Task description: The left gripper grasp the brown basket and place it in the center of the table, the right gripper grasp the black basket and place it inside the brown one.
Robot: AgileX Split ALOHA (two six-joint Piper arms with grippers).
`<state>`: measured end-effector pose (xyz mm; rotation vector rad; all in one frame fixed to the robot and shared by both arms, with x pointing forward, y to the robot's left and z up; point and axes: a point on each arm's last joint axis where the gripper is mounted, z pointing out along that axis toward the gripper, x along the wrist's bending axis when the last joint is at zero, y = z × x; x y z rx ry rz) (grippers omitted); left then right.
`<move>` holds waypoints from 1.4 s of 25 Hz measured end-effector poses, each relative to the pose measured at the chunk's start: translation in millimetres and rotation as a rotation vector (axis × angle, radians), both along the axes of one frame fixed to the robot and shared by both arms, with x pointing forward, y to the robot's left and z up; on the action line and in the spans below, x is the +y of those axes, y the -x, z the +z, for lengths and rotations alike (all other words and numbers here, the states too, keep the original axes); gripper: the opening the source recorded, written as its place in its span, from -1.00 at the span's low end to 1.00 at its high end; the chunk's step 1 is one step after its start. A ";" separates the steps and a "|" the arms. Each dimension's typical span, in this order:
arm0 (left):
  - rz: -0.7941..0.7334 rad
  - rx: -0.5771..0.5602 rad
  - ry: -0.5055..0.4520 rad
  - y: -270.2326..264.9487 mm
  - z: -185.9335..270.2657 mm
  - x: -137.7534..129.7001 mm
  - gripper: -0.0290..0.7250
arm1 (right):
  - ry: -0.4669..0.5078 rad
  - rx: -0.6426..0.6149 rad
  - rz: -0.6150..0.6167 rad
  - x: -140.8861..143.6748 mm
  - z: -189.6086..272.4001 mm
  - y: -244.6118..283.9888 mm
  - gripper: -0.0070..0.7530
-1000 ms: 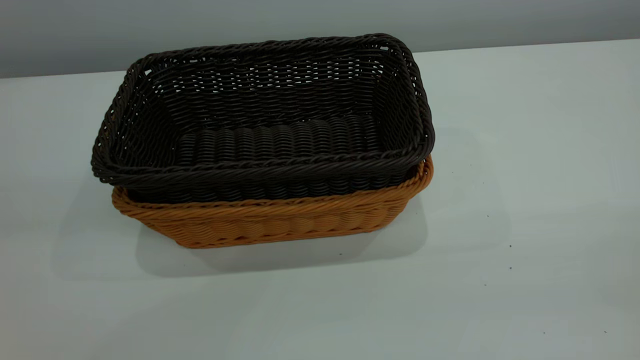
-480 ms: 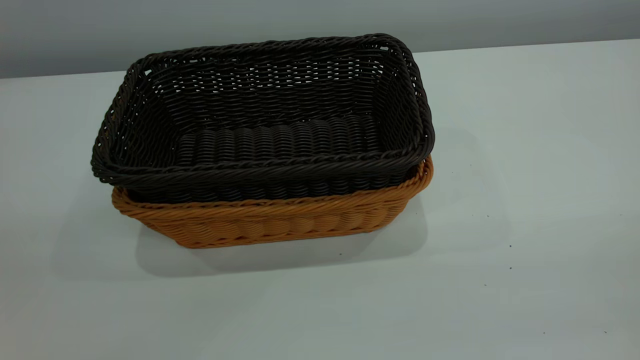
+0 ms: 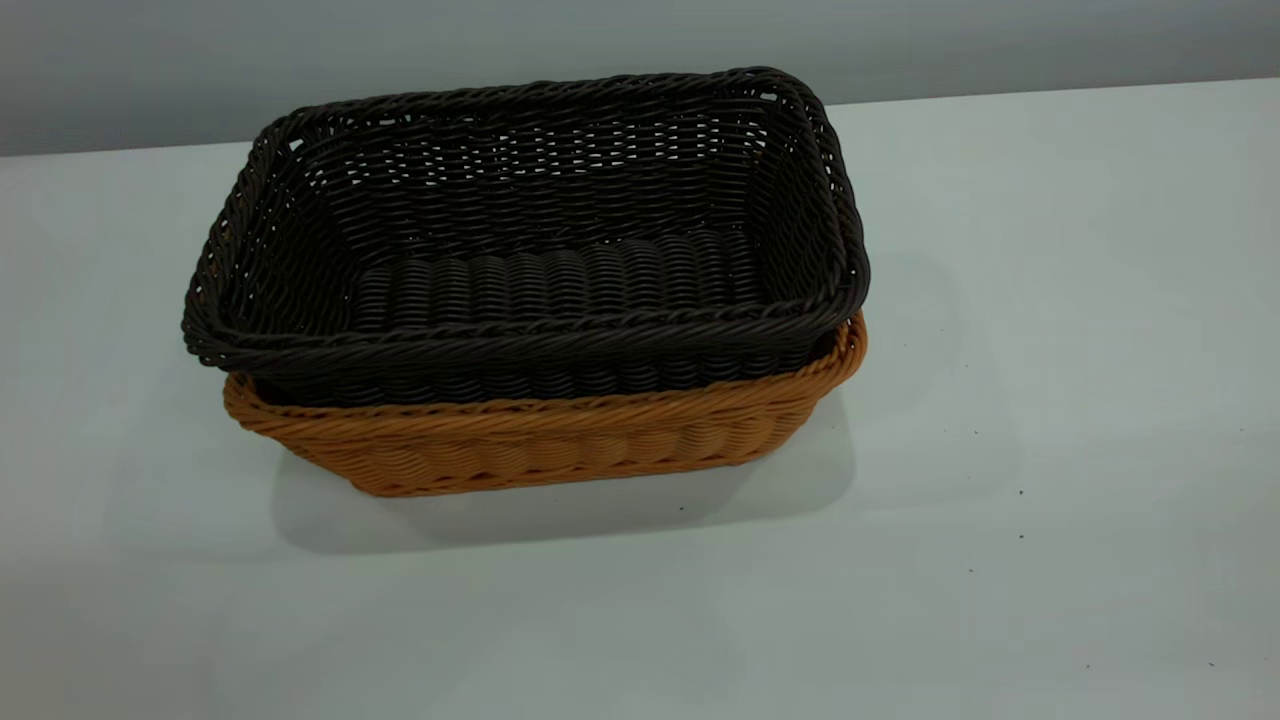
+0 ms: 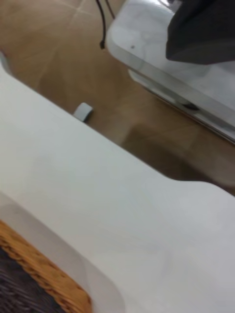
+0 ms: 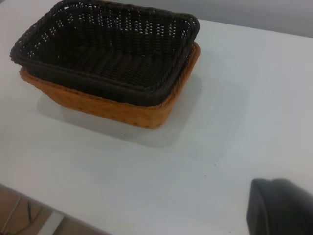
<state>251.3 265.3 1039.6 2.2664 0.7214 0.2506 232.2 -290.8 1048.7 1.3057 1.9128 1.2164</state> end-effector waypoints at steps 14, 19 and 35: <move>0.115 -0.148 0.084 8.7 -2.5 18.8 -0.92 | 0.027 -0.012 0.012 -0.2 0.0 -0.1 -0.98; 0.127 -0.173 0.110 12.4 -2.1 22.5 -0.92 | 0.032 -0.011 0.006 -0.9 -0.3 -0.3 -0.98; 0.137 -0.221 0.150 18.8 -2.0 28.6 -0.92 | 0.019 -0.007 0.014 0.2 -0.1 0.2 -0.98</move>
